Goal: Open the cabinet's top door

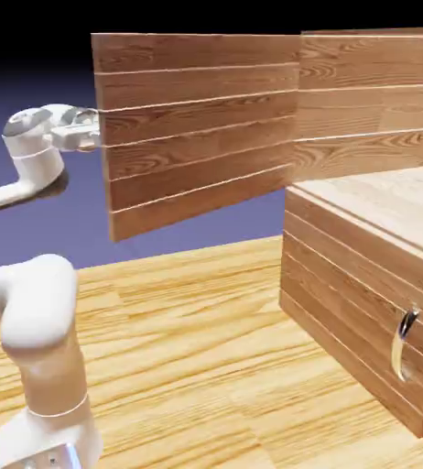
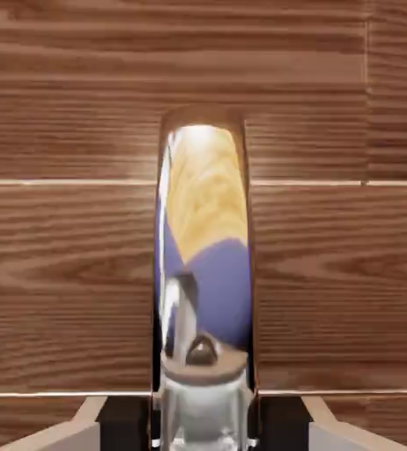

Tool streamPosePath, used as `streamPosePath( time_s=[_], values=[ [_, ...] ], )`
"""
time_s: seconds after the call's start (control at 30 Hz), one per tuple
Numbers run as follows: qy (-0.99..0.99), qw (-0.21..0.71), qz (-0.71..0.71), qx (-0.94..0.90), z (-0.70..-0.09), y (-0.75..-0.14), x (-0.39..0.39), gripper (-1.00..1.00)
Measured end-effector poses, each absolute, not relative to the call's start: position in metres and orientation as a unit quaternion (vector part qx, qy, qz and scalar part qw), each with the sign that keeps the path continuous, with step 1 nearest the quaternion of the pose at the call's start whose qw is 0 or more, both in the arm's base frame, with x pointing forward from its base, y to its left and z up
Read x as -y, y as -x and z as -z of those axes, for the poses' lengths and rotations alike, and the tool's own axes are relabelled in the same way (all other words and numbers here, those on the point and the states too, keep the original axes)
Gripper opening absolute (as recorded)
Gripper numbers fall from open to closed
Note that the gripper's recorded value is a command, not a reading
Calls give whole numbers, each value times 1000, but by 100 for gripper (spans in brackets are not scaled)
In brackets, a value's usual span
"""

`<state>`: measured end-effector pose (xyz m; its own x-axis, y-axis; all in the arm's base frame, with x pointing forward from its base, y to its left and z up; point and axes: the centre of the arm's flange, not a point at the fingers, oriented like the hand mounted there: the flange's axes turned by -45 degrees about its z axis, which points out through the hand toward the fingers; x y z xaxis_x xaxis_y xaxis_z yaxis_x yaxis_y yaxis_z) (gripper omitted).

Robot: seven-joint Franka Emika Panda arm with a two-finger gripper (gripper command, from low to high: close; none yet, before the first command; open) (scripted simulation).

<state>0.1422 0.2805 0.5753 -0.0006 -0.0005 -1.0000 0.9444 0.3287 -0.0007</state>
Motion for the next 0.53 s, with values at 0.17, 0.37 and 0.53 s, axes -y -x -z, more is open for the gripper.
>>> streamPosePath(
  time_s=[0.17,0.37,0.53],
  values=[
    [-436,556,437,-556,-575,-142,-329,-100],
    [-464,534,464,-534,-575,-147,-381,-100],
    [-484,516,484,-515,-575,-155,-419,-100]
  ],
)
